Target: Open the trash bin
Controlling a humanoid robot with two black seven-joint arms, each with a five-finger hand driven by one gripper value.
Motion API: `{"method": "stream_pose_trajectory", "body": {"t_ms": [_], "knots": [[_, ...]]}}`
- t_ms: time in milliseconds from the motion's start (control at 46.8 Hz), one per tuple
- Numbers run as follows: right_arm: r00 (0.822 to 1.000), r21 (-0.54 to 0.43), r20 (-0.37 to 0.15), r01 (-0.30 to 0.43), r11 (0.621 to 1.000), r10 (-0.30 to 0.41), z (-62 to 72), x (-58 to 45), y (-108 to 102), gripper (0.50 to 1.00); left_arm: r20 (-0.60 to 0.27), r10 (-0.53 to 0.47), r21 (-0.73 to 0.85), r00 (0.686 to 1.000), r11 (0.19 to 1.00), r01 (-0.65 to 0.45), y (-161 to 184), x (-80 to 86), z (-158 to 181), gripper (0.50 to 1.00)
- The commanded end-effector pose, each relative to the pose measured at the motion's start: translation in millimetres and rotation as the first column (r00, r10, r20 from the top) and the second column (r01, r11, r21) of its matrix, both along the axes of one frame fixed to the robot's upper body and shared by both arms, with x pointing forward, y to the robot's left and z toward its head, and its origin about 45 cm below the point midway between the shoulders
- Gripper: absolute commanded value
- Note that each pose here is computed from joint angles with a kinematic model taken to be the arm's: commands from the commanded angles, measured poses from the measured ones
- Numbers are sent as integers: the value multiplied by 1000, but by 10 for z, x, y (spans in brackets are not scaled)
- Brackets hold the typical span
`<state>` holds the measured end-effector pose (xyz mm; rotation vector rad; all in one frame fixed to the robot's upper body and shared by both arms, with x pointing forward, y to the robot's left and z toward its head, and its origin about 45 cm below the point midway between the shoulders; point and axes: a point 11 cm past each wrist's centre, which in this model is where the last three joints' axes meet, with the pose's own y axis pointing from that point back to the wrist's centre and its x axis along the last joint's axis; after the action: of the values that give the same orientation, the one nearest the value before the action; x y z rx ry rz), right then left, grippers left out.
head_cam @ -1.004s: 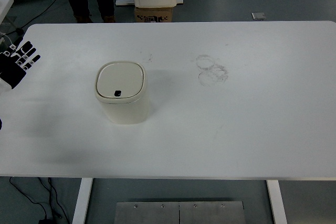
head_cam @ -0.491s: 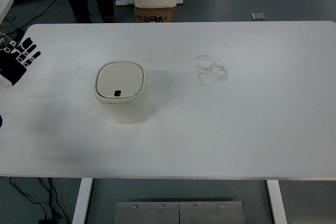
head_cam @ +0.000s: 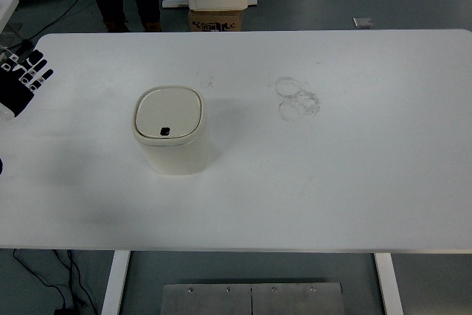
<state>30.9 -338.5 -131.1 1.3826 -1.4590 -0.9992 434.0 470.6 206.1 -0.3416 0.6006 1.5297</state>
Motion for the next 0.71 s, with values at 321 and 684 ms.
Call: {"method": "stream_pose_trajectory", "body": {"t_ms": [321,684], "knots": [[1000,0,0,0,1000,0,0,-4,0,991,6,-1,-7,1000,1000,2,-37,31,17,1000],[1000,0,-1,-1,1000,1,0,3,1,991,-5,-18,24,1000,1000,18,-48,53,44,1000]]}}
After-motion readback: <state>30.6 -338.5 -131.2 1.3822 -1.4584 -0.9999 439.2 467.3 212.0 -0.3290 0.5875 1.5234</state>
